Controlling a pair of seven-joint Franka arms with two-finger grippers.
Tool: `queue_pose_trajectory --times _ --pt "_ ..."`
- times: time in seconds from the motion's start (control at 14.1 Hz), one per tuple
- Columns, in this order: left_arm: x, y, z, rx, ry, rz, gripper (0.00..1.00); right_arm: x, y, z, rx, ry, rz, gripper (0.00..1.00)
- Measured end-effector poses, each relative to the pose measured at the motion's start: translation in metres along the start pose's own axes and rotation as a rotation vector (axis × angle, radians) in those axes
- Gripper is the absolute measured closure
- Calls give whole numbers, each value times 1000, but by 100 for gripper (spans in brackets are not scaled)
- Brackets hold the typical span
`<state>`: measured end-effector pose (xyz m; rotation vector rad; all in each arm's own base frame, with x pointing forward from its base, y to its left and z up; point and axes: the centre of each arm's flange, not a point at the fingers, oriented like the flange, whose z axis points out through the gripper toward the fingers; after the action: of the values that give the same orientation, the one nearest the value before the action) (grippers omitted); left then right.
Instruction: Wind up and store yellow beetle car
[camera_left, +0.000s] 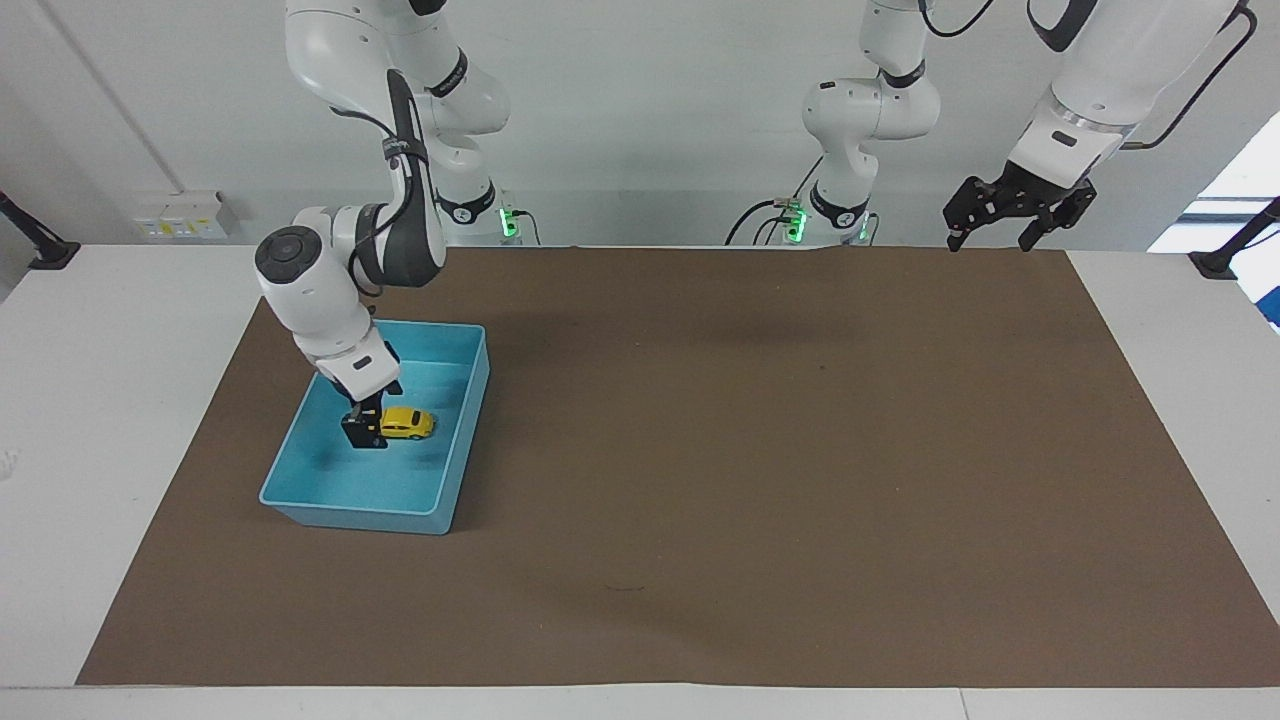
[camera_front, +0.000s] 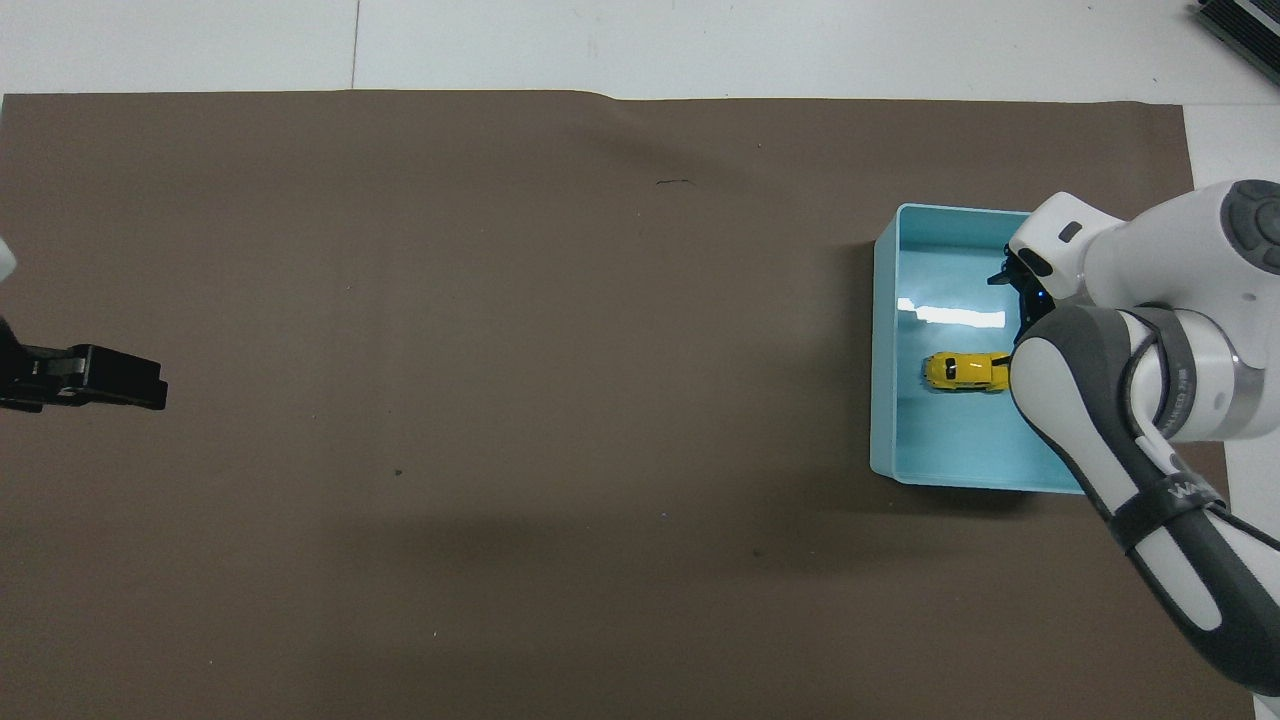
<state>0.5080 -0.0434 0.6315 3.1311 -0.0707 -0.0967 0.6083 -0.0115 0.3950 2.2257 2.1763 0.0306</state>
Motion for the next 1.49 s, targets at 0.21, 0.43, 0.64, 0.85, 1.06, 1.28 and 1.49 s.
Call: queue_pose_trajectory --times 0.21,0.43,0.64,0.85,1.06,1.28,1.49 --pt "0 0 0 0 0 0 0 1 6 -13 -27 13 8 0" --pt "0 0 0 0 0 0 0 2 13 -30 -54 20 12 0" --pt "0 0 0 0 0 0 0 13 17 -40 -66 30 6 0" --pt "0 0 0 0 0 0 0 23 19 -47 -70 35 45 0" --pt "0 0 0 0 0 0 0 24 20 -65 -93 39 61 0" --pt "0 0 0 0 0 0 0 24 19 -89 -90 39 69 0" --pt "0 0 0 0 0 0 0 22 10 -116 -81 42 153 0"
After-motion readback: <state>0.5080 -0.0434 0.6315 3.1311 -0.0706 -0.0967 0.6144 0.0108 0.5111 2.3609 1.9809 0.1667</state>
